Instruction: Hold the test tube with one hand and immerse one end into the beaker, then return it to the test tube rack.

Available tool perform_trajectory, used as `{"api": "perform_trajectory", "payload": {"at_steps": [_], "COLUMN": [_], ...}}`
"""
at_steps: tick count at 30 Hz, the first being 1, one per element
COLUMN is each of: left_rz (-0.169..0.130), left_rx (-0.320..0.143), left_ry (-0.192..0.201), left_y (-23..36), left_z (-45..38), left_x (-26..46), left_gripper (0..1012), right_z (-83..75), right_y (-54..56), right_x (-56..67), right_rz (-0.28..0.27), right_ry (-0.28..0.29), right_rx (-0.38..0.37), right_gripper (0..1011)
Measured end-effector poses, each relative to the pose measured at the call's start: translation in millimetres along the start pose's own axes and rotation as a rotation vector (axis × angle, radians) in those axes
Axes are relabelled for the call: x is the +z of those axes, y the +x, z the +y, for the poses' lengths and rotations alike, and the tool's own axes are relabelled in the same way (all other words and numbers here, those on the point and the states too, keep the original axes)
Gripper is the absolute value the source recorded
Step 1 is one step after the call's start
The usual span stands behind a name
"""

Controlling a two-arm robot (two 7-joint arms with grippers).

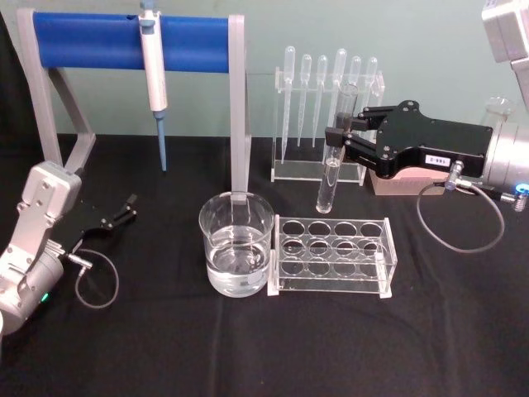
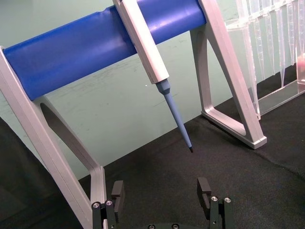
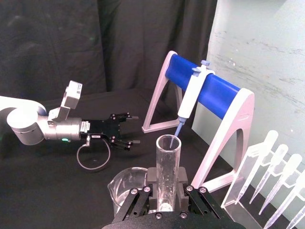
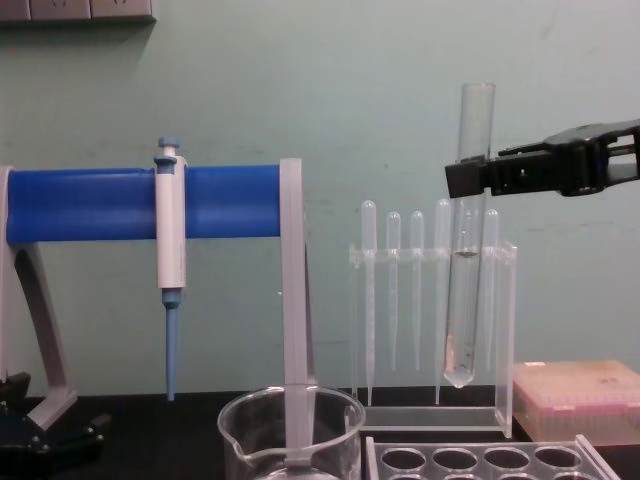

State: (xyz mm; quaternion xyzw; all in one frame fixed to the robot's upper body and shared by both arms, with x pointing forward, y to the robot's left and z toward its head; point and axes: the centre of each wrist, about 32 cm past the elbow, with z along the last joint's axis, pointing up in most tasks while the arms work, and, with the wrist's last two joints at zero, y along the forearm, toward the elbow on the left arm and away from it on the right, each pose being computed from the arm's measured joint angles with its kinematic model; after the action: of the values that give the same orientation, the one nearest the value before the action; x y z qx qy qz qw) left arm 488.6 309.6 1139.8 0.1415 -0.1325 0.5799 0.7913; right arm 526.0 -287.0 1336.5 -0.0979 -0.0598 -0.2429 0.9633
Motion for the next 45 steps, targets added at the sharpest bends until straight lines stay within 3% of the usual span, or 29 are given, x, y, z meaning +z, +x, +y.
{"api": "perform_trajectory", "payload": {"at_steps": [34,45], "left_rz": [0.0,0.0], "left_rx": [0.0,0.0], "left_ry": [0.0,0.0], "left_y": [0.0,0.0], "left_z": [0.0,0.0], "left_x": [0.0,0.0], "left_gripper": [1000,1000], "right_z": [0.2,17.9], "right_y": [-0.1,-2.0], "right_x": [0.1,12.8], "right_rz": [-0.001,-0.038], "right_ry": [-0.001,0.037], "right_rx": [0.001,0.056], "right_gripper": [243,243]}}
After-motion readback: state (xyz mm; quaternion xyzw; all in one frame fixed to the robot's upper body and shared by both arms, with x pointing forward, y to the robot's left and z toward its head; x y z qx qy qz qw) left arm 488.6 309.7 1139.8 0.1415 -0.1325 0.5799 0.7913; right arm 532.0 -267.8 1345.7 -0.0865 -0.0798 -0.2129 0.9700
